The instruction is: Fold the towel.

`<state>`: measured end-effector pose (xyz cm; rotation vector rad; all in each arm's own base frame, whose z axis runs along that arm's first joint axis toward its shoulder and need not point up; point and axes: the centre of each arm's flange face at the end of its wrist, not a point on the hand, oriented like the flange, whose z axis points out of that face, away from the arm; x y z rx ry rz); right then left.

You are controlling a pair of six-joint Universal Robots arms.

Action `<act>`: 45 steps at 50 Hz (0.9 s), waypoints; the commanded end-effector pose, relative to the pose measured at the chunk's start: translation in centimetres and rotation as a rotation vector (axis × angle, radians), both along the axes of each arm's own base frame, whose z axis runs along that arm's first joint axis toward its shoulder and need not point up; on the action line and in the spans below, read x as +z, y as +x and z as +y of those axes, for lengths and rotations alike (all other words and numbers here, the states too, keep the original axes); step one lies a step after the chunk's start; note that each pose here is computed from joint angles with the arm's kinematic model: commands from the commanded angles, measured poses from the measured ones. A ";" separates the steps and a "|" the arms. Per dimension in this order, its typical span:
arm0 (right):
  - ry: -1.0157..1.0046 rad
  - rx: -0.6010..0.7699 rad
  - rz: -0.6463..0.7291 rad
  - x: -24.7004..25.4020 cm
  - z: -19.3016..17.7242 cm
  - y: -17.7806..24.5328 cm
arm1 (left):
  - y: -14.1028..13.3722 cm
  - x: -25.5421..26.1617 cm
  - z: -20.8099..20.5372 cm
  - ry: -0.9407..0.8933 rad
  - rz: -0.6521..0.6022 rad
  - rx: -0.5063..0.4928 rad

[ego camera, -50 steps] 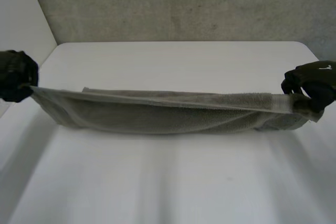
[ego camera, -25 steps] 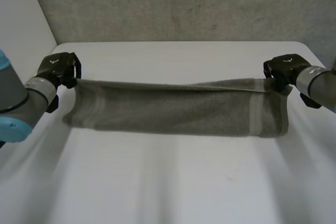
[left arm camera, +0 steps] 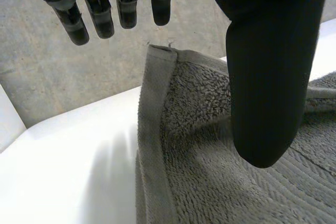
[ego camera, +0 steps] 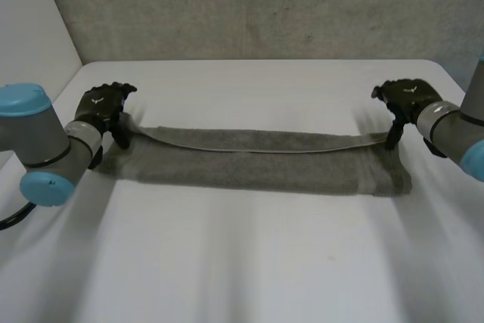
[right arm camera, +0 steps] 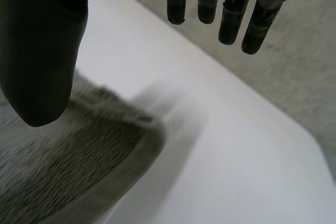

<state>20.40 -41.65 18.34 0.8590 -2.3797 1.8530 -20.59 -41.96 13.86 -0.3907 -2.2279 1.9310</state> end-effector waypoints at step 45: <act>0.225 0.026 0.047 -3.1 0.1 0.2 | -1.2 -0.5 -1.4 0.085 -0.251 -0.149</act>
